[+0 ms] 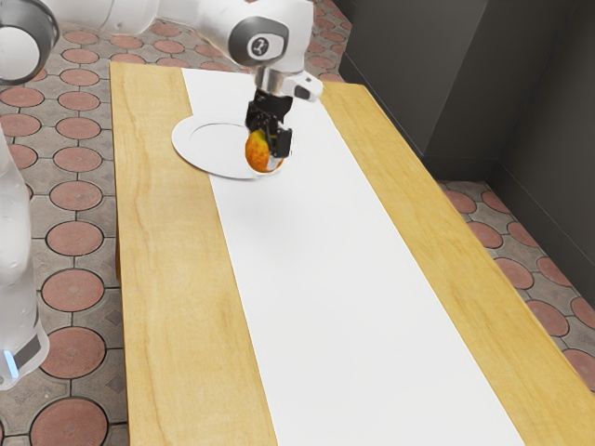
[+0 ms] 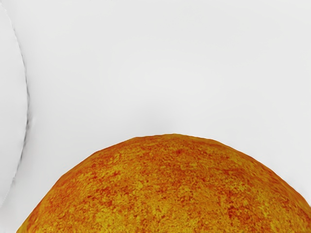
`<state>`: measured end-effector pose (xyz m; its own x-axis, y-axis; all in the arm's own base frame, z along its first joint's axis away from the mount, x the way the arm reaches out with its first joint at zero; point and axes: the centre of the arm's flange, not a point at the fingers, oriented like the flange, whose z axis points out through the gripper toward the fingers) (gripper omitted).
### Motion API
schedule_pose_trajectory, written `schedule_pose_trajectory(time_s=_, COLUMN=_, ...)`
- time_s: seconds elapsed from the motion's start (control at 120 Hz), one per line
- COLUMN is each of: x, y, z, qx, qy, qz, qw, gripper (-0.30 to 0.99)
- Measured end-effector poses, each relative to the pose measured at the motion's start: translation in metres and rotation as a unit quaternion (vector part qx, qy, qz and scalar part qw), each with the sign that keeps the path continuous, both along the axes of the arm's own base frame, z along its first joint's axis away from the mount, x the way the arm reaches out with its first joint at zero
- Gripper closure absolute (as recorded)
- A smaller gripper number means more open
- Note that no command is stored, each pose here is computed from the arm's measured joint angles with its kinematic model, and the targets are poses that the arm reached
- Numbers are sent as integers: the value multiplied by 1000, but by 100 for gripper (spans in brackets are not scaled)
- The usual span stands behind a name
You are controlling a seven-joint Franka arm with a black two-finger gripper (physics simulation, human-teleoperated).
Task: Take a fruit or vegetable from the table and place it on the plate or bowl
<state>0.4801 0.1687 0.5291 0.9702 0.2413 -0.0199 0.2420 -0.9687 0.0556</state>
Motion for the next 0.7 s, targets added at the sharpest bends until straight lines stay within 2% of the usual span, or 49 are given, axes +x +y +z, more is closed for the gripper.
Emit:
schedule_pose_trajectory(time_s=0.167, x=-27, y=62, z=0, qx=4, qy=21, qz=33, qw=999, gripper=27)
schedule_pose_trajectory(time_s=0.308, x=-39, y=90, z=-12, qx=7, qy=39, qz=39, qw=998, gripper=27)
schedule_pose_trajectory(time_s=0.533, x=-50, y=136, z=-11, qx=15, qy=39, qz=50, qw=998, gripper=26)
schedule_pose_trajectory(time_s=0.7, x=-41, y=166, z=-12, qx=34, qy=31, qz=49, qw=998, gripper=27)
